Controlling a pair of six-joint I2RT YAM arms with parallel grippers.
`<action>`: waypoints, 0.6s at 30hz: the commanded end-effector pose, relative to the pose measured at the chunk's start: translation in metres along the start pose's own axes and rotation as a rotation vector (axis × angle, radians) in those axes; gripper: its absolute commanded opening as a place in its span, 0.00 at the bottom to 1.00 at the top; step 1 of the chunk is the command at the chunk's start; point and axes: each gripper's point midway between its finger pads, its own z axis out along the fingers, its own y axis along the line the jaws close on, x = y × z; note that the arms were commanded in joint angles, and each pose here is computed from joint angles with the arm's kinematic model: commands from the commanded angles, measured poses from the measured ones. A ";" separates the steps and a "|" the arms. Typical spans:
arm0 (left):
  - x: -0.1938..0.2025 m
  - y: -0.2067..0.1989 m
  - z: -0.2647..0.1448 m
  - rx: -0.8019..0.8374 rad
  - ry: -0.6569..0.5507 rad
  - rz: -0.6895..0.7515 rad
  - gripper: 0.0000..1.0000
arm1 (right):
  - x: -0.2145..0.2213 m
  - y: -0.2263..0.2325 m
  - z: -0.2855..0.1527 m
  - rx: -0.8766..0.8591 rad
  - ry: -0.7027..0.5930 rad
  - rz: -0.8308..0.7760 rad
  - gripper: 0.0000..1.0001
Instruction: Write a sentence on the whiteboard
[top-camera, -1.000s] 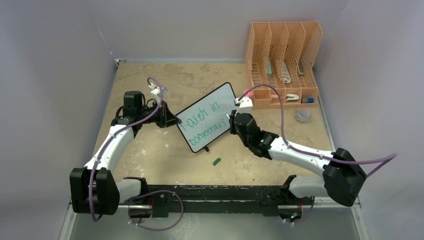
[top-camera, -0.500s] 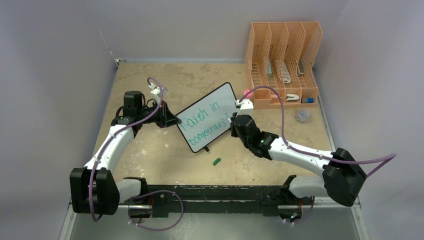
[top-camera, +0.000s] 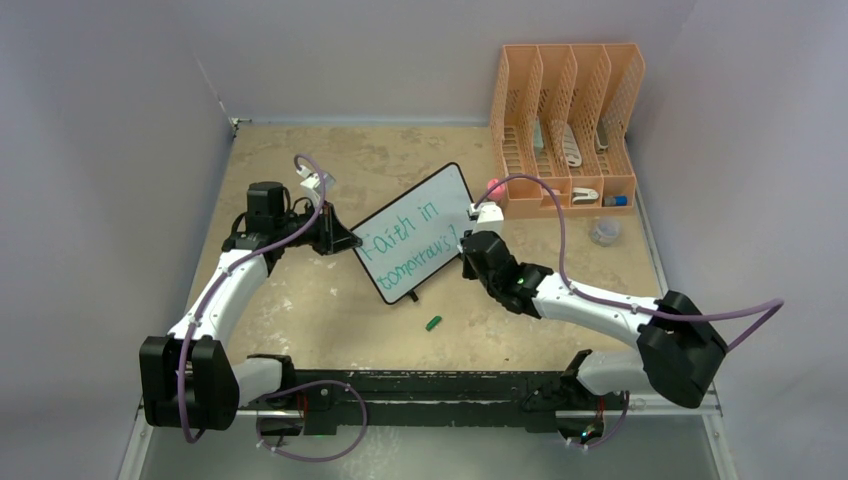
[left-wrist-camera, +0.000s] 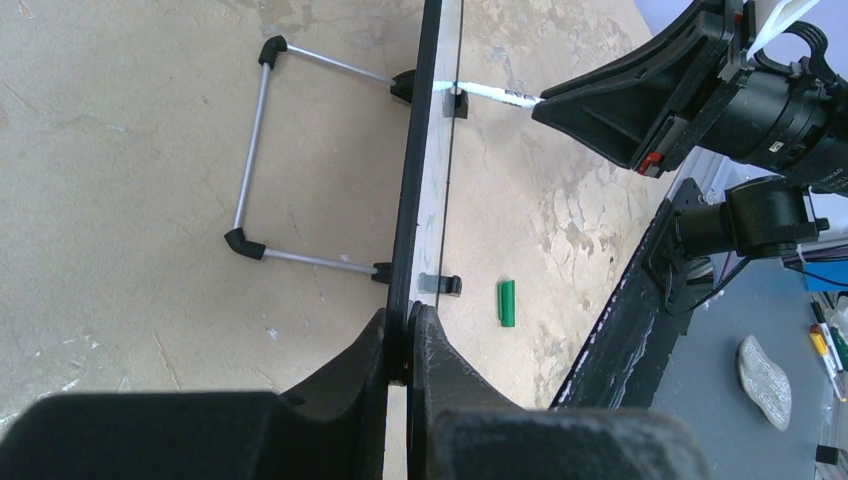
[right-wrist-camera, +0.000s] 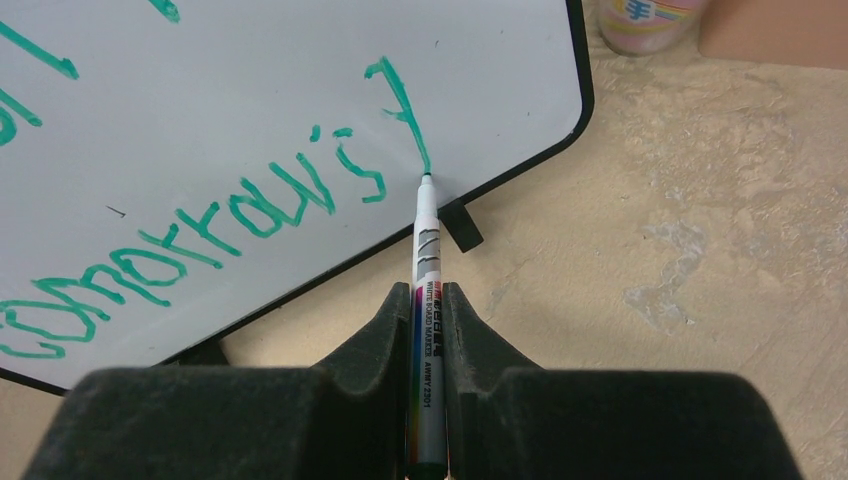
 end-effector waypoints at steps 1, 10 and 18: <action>0.002 0.031 -0.004 -0.146 0.006 0.053 0.00 | -0.014 0.012 -0.004 -0.062 -0.028 0.037 0.00; 0.002 0.031 -0.004 -0.147 0.006 0.054 0.00 | -0.032 0.019 -0.011 -0.094 -0.078 0.045 0.00; 0.003 0.032 -0.004 -0.148 0.008 0.052 0.00 | -0.041 -0.001 -0.018 -0.010 -0.126 0.064 0.00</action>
